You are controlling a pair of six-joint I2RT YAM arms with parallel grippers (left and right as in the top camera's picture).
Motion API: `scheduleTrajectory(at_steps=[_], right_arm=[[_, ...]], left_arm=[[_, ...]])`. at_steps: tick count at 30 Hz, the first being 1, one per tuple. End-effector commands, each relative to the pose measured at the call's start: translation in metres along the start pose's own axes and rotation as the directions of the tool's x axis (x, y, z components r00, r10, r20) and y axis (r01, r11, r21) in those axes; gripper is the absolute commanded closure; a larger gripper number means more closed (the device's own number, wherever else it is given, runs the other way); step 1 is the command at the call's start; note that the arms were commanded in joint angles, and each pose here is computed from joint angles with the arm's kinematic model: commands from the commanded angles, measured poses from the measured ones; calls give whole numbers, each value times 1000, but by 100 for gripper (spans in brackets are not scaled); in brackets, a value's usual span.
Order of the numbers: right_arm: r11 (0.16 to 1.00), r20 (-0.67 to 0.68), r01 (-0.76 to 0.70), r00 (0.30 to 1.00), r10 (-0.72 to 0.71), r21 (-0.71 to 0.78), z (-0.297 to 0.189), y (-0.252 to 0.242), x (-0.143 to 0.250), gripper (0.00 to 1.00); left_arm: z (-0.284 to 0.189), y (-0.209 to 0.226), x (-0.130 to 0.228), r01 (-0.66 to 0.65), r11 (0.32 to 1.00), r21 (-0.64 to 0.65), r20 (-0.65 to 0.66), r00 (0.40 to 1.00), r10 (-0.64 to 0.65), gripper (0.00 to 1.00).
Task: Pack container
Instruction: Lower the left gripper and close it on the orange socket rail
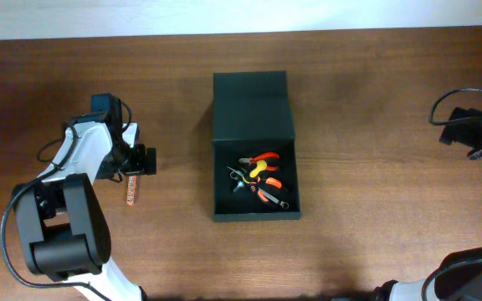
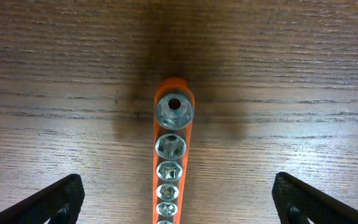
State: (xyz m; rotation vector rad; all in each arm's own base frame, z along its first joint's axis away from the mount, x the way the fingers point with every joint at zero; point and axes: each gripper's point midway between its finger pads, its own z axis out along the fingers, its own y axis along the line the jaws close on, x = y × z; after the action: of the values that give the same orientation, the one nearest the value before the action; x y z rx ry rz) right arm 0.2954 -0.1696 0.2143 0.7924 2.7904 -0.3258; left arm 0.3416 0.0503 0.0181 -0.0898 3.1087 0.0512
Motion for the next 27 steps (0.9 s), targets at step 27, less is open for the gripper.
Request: scheduleTrajectory(at_steps=[27], right_arm=[[1000, 16, -8, 1000, 8, 2, -6, -3, 1, 1]], left_arm=[[20, 0, 13, 38, 998, 42, -29, 999, -37, 1]])
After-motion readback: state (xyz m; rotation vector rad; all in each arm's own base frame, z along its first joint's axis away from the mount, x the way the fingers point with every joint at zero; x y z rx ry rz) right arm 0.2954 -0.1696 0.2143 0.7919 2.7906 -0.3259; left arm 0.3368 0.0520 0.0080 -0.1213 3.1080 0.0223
